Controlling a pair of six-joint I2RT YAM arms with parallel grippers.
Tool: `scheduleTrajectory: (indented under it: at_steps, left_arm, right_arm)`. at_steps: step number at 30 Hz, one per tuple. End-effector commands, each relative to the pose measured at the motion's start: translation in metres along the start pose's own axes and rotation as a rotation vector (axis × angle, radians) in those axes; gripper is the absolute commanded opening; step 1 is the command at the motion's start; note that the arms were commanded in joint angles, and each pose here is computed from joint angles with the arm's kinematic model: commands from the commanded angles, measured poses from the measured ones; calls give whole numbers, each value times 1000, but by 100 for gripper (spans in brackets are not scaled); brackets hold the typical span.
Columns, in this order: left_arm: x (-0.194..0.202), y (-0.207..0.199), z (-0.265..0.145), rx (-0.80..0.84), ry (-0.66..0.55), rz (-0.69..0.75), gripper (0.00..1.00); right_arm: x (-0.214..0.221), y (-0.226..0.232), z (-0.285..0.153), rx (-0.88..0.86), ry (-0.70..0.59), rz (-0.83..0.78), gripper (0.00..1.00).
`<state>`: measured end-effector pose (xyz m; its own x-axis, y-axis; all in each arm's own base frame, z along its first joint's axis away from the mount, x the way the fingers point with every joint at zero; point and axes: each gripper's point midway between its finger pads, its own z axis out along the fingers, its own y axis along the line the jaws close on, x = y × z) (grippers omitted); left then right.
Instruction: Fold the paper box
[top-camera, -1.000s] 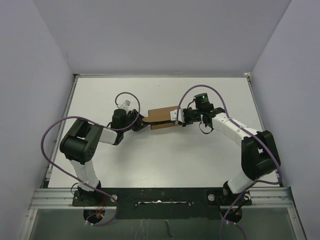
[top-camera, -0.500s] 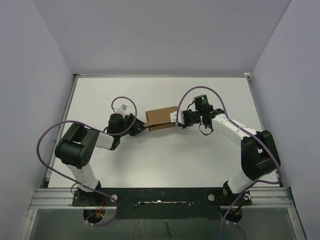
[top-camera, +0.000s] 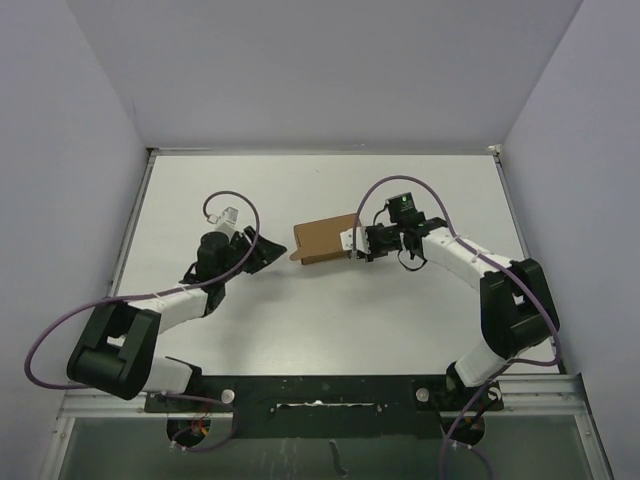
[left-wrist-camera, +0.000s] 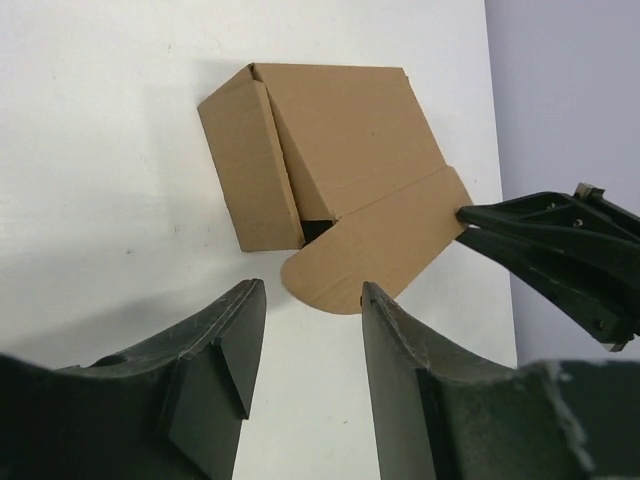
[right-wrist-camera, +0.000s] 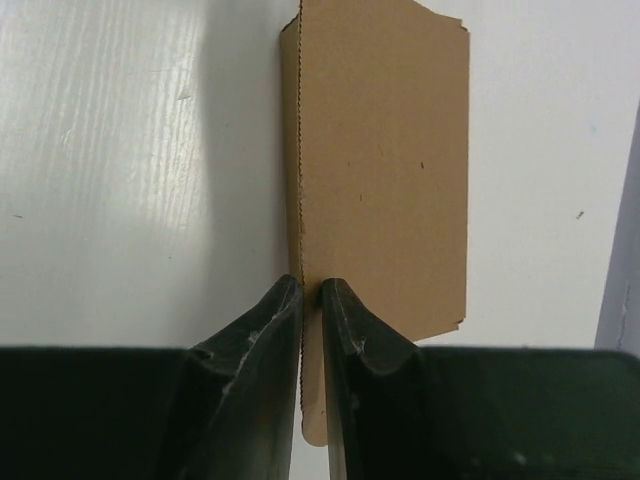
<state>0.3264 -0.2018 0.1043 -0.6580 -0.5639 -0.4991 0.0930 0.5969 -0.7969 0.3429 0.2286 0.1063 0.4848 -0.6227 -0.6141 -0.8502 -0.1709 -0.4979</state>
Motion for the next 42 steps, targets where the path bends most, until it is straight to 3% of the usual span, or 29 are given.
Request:
scheduleTrajectory:
  at_steps: [1,6,12,27,30,36,39,42]
  left_arm:
    - [-30,-26,-5,34,-71,86,42]
    - [-36,-32,2,40,-63,112,42]
    - [-21,-30,35,4,56,167,46]
    - [13,14,75,-129,208,218,48]
    - [16,21,75,-151,221,224,48]
    - [19,27,76,-162,235,228,47]
    - [19,26,76,-158,238,228,47]
    - [18,24,75,-152,234,229,47]
  right_arm:
    - [0,21,8,-76,-25,-6,16]
    - [2,26,9,-94,-22,-6,16]
    - [5,38,19,-142,-11,-6,18]
    - [5,36,18,-157,2,31,25]
    - [-8,23,5,-119,-44,59,32]
    - [-40,-12,-38,2,-216,176,57]
    - [-34,-36,-51,95,-246,401,72]
    - [-14,-56,-52,137,-254,678,75]
